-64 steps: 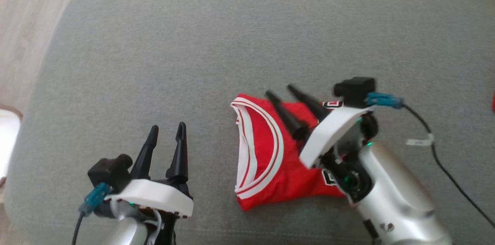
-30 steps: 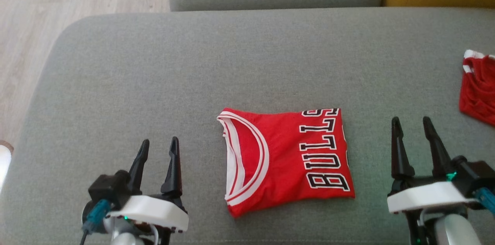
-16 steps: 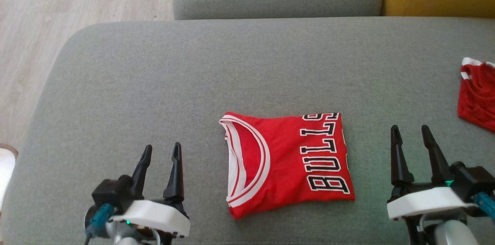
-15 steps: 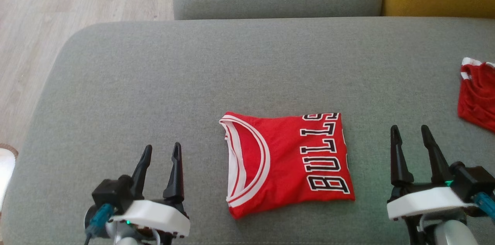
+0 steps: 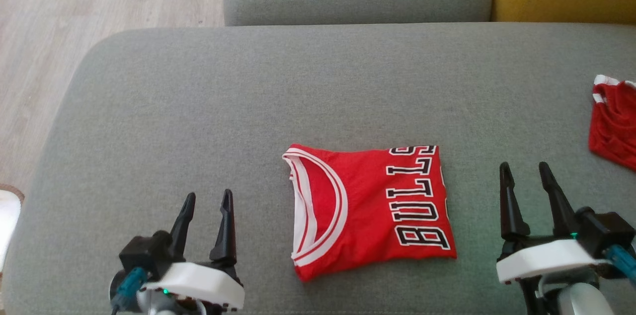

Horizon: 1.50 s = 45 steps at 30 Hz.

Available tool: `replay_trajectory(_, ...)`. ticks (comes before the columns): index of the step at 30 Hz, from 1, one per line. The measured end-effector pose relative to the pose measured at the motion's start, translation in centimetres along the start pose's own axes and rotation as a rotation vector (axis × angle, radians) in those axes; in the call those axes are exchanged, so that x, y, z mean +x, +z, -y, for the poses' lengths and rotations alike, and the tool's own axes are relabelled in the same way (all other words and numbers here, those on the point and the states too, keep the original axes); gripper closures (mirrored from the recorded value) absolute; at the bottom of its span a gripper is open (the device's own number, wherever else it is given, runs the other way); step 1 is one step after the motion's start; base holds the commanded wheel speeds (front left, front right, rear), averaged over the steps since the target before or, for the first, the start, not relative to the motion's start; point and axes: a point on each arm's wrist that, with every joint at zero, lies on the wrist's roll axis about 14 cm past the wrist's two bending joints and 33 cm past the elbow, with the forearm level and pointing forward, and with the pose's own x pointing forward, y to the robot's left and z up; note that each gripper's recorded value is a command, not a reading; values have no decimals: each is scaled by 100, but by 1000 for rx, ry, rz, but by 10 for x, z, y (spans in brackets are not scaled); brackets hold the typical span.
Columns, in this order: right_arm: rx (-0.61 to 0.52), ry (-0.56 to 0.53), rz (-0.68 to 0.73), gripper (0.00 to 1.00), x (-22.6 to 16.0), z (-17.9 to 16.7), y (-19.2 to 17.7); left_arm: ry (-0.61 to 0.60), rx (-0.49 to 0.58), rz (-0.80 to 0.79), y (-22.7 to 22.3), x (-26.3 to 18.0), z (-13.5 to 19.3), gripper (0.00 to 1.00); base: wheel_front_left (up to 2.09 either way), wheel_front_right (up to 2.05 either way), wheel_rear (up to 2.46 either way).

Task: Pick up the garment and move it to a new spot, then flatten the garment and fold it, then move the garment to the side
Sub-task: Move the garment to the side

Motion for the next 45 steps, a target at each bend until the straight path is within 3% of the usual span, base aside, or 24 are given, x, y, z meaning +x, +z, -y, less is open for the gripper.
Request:
replay_trajectory(4, -30, -3, -60, 0, 1, 2, -10, 7, -2, -4, -1, -1, -1, 0, 0, 0, 0)
replay_trajectory(10, -28, 12, -262, 0, 3, -2, -43, 13, -9, -16, -5, -1, -4, 0, 0, 0, 0)
replay_trajectory(19, 66, 103, -615, 0, 13, -33, -103, 66, -18, -30, -10, 4, -17, 0, 0, 0, 0)
replay_trajectory(27, 48, 149, -767, 0, 25, -32, -124, 106, -20, -43, -15, 7, -28, 0, 0, 0, 0)
replay_trajectory(28, 54, 157, -781, 5, 25, -34, -126, 109, -19, -46, -16, 7, -29, 0, 0, 0, 0)
replay_trajectory(29, 56, 166, -795, 36, 25, -35, -128, 111, -17, -48, -16, 7, -30, 0, 0, 0, 0)
replay_trajectory(30, 62, 173, -808, 56, 25, -37, -129, 109, -20, -50, -17, 8, -30, 0, 0, 0, 0)
replay_trajectory(31, 75, 177, -816, 68, 26, -39, -129, 111, -22, -52, -18, 8, -30, 0, 0, 0, 0)
replay_trajectory(32, 82, 182, -820, 97, 26, -40, -129, 113, -22, -54, -19, 9, -31, 0, 0, 0, 0)
replay_trajectory(40, 84, 154, -756, 100, 35, -27, -118, 70, -6, -70, -25, 21, -21, 0, 0, 0, 0)
replay_trajectory(45, 19, 57, -647, 100, 49, 21, -82, -18, -3, -70, -27, 41, 2, 0, 0, 0, 0)
